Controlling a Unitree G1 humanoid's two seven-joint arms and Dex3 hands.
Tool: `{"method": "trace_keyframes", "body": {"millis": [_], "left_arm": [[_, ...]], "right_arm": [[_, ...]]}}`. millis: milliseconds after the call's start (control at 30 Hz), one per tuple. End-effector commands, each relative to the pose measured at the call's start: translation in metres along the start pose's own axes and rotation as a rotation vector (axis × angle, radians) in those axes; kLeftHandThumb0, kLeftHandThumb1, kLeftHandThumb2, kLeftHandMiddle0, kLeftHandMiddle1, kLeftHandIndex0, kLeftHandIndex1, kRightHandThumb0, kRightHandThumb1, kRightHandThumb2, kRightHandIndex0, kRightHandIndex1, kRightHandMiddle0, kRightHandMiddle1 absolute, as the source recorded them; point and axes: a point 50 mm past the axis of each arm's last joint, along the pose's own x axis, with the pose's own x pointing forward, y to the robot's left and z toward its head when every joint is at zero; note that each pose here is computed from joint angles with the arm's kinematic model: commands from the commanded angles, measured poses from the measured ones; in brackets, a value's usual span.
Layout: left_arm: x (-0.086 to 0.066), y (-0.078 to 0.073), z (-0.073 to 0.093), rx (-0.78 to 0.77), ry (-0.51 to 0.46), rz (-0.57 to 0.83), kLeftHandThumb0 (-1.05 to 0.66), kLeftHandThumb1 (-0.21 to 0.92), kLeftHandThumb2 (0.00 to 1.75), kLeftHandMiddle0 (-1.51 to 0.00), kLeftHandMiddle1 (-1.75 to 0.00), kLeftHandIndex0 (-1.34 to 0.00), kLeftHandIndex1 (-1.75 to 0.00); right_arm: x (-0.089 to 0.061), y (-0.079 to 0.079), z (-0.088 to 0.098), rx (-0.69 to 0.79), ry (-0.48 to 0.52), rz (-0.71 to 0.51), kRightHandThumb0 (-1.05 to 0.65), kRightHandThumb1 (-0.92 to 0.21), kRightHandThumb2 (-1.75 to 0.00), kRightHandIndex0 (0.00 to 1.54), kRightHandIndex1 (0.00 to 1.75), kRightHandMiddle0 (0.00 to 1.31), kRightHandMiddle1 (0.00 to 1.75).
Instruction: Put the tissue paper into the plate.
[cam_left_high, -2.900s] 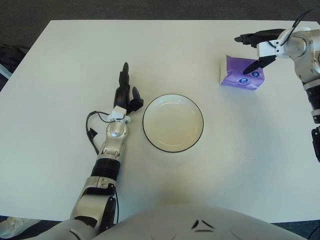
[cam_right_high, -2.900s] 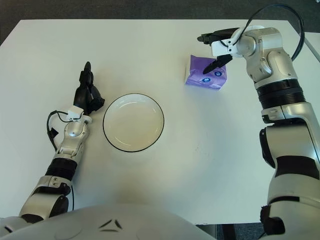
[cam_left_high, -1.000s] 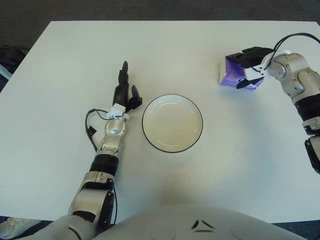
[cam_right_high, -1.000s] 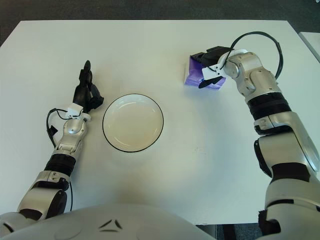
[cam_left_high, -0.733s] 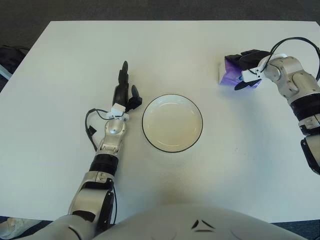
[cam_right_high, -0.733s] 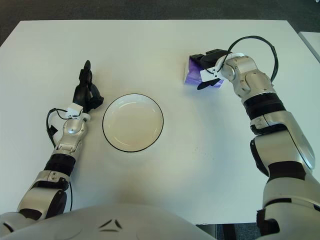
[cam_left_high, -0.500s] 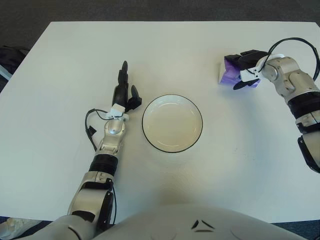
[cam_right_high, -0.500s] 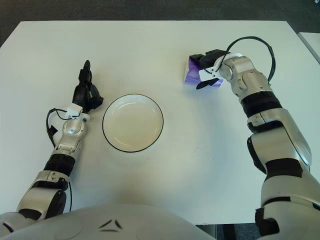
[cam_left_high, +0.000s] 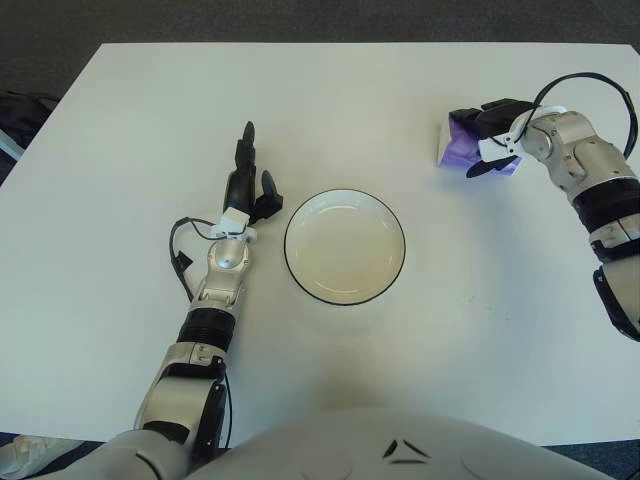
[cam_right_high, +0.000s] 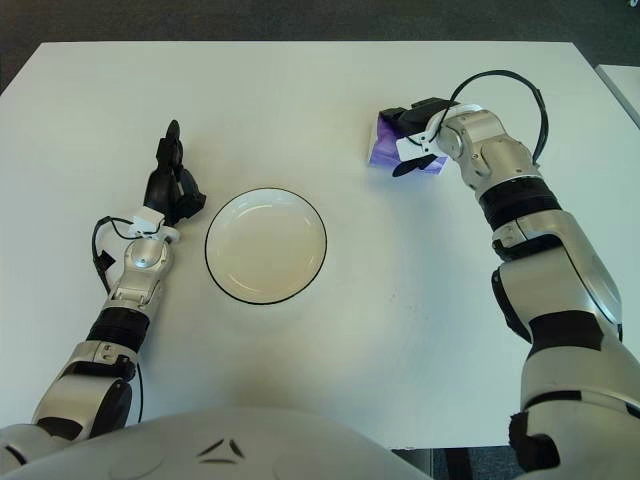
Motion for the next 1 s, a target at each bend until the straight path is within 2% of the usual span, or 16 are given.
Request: {"method": "trace_keyframes", "body": {"millis": [0, 533, 667, 767, 833, 867, 900, 967], "left_arm": [[-0.044, 0.003, -0.041, 0.029, 0.201, -0.017, -0.79, 0.92, 1.09, -0.01, 0.00, 0.00, -0.10], [-0.045, 0.003, -0.042, 0.034, 0.210, -0.021, -0.81, 0.92, 1.11, -0.02, -0.01, 0.00, -0.10], [-0.045, 0.004, -0.042, 0.034, 0.210, -0.019, -0.81, 0.92, 1.11, -0.02, -0.01, 0.00, -0.10], [-0.045, 0.004, -0.042, 0.033, 0.207, -0.016, -0.80, 0.92, 1.11, -0.03, -0.01, 0.00, -0.10], [-0.045, 0.004, -0.042, 0.032, 0.207, -0.015, -0.80, 0.92, 1.11, -0.03, -0.01, 0.00, -0.10], [-0.045, 0.004, -0.042, 0.031, 0.207, -0.015, -0.80, 0.92, 1.11, -0.04, -0.01, 0.00, -0.10], [-0.045, 0.004, -0.042, 0.031, 0.207, -0.015, -0.80, 0.92, 1.10, -0.04, -0.01, 0.00, -0.10], [-0.045, 0.004, -0.042, 0.031, 0.208, -0.015, -0.79, 0.92, 1.10, -0.04, -0.01, 0.00, -0.11]], "right_arm": [[0.004, 0.023, 0.001, -0.013, 0.006, 0.092, -1.05, -0.92, -0.40, 0.00, 0.00, 0.00, 0.00], [0.004, 0.030, -0.003, 0.028, 0.023, 0.063, -1.05, -0.92, -0.37, 0.00, 0.00, 0.00, 0.00], [0.004, 0.030, -0.002, 0.050, 0.024, 0.018, -1.05, -0.92, -0.37, 0.00, 0.00, 0.00, 0.00], [0.004, 0.035, 0.001, 0.078, 0.032, -0.103, -1.02, -0.92, -0.35, 0.03, 0.01, 0.03, 0.02], [0.008, 0.045, 0.006, 0.092, 0.047, -0.197, -0.87, -0.90, -0.22, 0.21, 0.05, 0.01, 0.43], [0.009, 0.048, 0.008, 0.094, 0.051, -0.219, -0.82, -0.89, -0.18, 0.27, 0.08, 0.01, 0.57], [0.011, 0.053, 0.010, 0.105, 0.058, -0.247, -0.80, -0.89, -0.16, 0.30, 0.08, 0.00, 0.62], [0.014, 0.061, 0.013, 0.141, 0.069, -0.305, -0.69, -0.80, -0.18, 0.30, 0.43, 0.00, 0.93]]}}
